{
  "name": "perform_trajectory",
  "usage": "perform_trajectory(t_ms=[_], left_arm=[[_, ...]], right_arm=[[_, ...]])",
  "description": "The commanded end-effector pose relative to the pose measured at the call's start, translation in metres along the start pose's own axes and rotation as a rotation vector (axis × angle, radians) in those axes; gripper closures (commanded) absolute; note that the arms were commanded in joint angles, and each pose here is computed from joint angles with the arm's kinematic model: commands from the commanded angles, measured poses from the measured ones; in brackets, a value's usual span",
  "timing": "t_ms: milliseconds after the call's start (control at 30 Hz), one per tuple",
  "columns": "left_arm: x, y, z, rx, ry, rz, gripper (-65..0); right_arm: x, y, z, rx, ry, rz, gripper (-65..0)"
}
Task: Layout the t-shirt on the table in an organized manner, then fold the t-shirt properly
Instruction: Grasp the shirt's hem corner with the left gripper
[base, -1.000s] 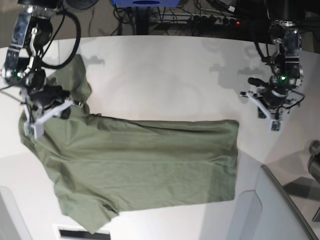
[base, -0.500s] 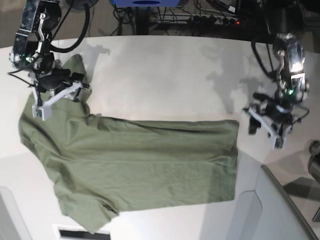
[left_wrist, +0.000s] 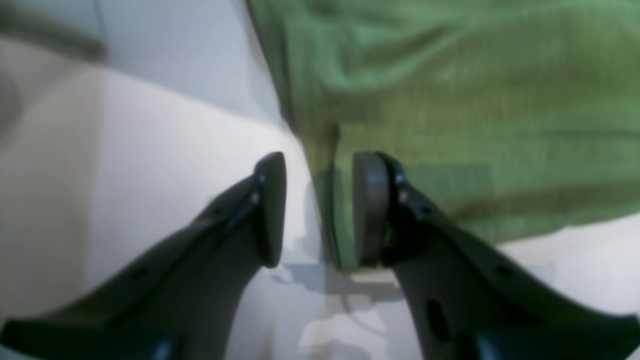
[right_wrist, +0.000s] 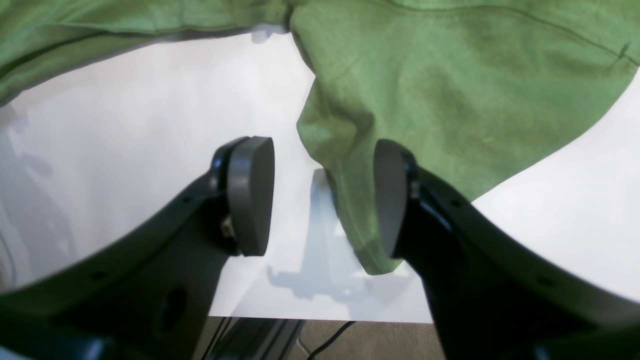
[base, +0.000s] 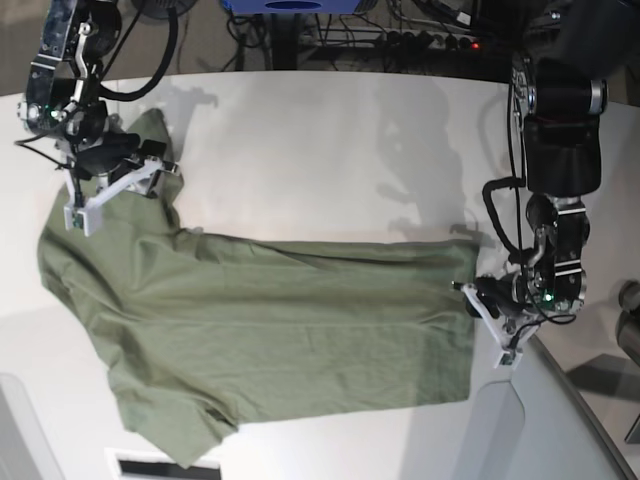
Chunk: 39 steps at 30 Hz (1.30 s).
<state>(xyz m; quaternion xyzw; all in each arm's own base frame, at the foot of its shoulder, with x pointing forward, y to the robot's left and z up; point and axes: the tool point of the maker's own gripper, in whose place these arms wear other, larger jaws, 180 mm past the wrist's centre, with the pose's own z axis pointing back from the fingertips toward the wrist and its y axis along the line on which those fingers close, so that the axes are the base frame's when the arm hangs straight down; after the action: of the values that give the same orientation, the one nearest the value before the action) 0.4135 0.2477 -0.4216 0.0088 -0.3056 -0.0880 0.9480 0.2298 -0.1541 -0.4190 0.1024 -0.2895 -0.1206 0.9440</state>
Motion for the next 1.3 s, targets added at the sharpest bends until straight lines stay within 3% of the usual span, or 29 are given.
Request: perform_trajectory(t_ms=[0,233,433,600,1033,1100,1267], left_arm=[[0.013,0.010,0.004,0.016,-0.034,0.007,-18.9],[0.005,0.011,-0.002,0.011,-0.035,0.021,-21.1],[0.002,0.013,-0.003,0.012,-0.030,0.035,-39.5],[0.009,0.007,-0.004,0.003,-0.073,0.030,-39.5],[-0.007,-0.007,-0.025,-0.039,-0.047,0.089,-39.3],[-0.006,-0.010,-0.026,-0.044,-0.048,0.090,-35.5],[-0.003,-0.011,-0.026,-0.046,-0.071,0.093,-13.2]], right_arm=[[0.010,0.002,0.003,0.007,-0.037,0.008,-30.6],[0.011,0.002,0.003,0.007,-0.040,0.008,-30.6],[0.011,0.002,0.003,0.007,-0.040,0.008,-30.6],[0.011,0.002,0.003,0.007,-0.040,0.008,-30.6],[0.012,0.001,0.003,0.005,-0.045,0.011,-30.6],[0.013,0.001,0.003,0.005,-0.046,0.011,-30.6],[0.013,0.001,0.003,0.006,-0.048,0.011,-30.6]])
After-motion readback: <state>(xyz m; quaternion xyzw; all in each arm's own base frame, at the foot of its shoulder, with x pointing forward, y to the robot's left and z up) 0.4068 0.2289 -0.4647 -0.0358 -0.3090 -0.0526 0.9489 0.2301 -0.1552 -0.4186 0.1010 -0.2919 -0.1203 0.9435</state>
